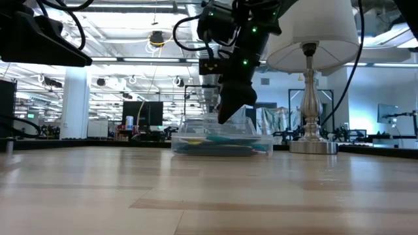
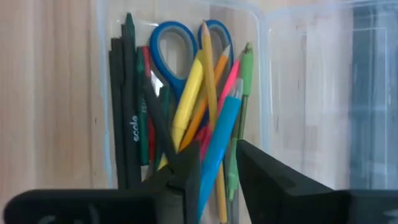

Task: Pick & place school supplies into a supply box
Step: Move the supply box to the center of the table

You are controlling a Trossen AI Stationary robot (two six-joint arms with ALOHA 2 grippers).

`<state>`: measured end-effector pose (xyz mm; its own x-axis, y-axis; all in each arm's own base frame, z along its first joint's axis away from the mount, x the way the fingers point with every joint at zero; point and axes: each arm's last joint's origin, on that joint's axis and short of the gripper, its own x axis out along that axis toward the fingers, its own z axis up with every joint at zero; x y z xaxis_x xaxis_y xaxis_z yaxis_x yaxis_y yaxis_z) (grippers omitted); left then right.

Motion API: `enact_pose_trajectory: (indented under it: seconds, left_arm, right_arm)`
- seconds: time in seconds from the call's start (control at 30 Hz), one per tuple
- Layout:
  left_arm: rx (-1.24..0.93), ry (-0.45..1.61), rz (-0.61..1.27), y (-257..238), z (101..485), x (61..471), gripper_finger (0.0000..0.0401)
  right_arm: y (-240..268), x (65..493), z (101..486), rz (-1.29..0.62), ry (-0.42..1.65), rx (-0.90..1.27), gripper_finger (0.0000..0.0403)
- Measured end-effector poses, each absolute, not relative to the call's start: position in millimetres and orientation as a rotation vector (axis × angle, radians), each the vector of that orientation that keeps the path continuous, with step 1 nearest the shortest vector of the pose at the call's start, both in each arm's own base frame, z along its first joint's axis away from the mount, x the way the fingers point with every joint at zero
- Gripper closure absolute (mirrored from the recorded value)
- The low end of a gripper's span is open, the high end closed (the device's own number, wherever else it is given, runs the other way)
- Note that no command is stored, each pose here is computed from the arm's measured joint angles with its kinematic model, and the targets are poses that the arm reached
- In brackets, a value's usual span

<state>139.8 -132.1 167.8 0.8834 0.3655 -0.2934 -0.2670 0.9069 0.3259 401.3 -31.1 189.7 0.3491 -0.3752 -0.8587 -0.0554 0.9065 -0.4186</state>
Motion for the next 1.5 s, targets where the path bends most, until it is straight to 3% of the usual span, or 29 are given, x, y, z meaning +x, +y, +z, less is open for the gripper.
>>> enact_pose_trajectory:
  seconds: [0.13,0.4,0.67,1.5]
  left_arm:
    - [0.283,0.358,0.334,-132.1,167.8,139.8,0.0262]
    - [0.280,0.358,0.335,-132.0,167.8,139.8,0.0262]
    - [0.281,0.369,0.343,-130.4,166.1,138.6,0.0262]
    - [0.274,0.371,0.346,-129.9,165.5,138.2,0.0262]
  right_arm:
    - [-28.8,402.2,189.2,-0.210,1.198,-0.414,0.0291]
    - [-28.4,414.1,159.3,-0.211,1.204,-0.411,0.0300]
    - [-30.6,419.6,166.9,-0.233,1.124,-0.396,0.0305]
    - [-14.2,411.3,158.7,0.066,1.217,-0.331,0.0305]
